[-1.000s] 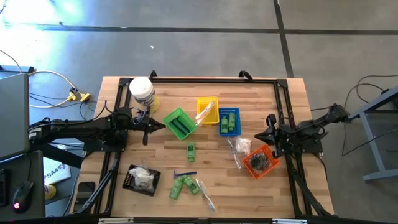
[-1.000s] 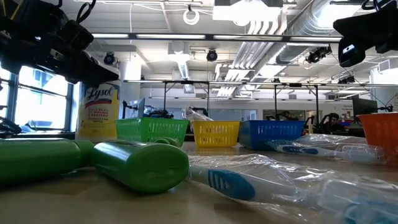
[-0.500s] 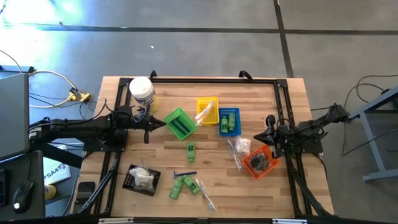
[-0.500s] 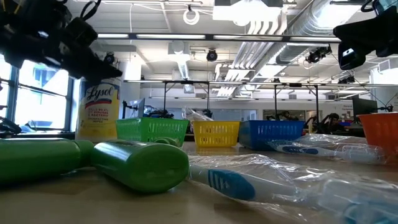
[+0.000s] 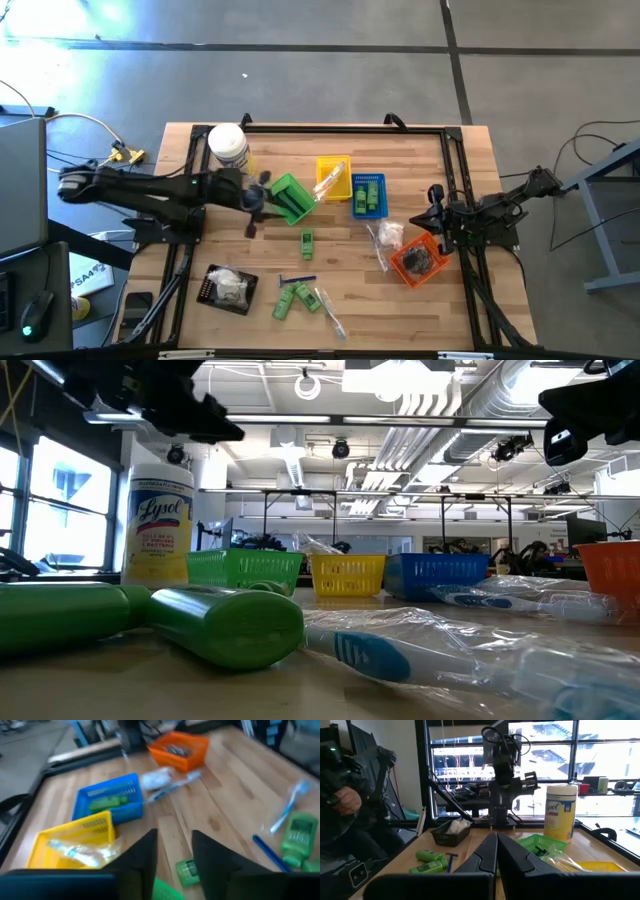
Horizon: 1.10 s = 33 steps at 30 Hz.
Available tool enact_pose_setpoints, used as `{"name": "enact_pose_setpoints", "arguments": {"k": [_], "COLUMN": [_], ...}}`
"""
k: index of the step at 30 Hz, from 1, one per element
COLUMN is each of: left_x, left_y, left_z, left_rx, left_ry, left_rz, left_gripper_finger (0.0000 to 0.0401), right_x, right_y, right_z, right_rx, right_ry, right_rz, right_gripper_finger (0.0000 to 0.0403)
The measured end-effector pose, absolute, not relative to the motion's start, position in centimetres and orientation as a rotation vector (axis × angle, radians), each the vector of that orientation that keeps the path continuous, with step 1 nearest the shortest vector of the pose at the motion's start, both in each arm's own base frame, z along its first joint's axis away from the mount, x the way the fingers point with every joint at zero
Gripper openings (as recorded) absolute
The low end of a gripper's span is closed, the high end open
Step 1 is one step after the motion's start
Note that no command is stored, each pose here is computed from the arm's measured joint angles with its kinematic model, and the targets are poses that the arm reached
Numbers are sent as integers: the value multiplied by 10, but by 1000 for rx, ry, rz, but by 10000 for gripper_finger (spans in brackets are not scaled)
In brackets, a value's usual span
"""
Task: Pick & Place Travel size toiletries
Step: Put the green shampoo into the blue basket
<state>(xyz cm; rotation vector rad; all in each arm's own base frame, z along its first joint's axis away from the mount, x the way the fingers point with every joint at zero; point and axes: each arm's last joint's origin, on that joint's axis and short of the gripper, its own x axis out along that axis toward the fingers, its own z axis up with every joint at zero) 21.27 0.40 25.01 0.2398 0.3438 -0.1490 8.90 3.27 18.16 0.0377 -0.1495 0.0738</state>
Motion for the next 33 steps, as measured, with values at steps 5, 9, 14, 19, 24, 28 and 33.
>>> {"name": "enact_pose_setpoints", "arguments": {"k": [5,9,14,19,24,28,33], "left_x": [256,292,329,351,354,359,367], "left_y": [-17,-32,-43,-47,-51,-53,-54], "left_z": [252,251,244,236,224,210,197], "left_rx": [397,552,708,780,957,1040,1058], "left_ry": [499,630,823,975,1017,1015,1025], "left_rz": [-251,-299,-361,-429,-605,-683,-685], "left_gripper_finger": [176,197,200,200,200,201,201], "right_x": [89,89,89,89,89,89,89], "right_y": [33,33,33,35,37,37,37], "right_z": [181,181,181,181,179,178,178], "right_rx": [53,55,55,58,53,49,48], "right_ry": [-148,-148,-148,-141,-129,-120,-114], "right_rz": [78,86,85,151,212,211,211], "right_gripper_finger": [4,3,4,4,3,4,3]}}
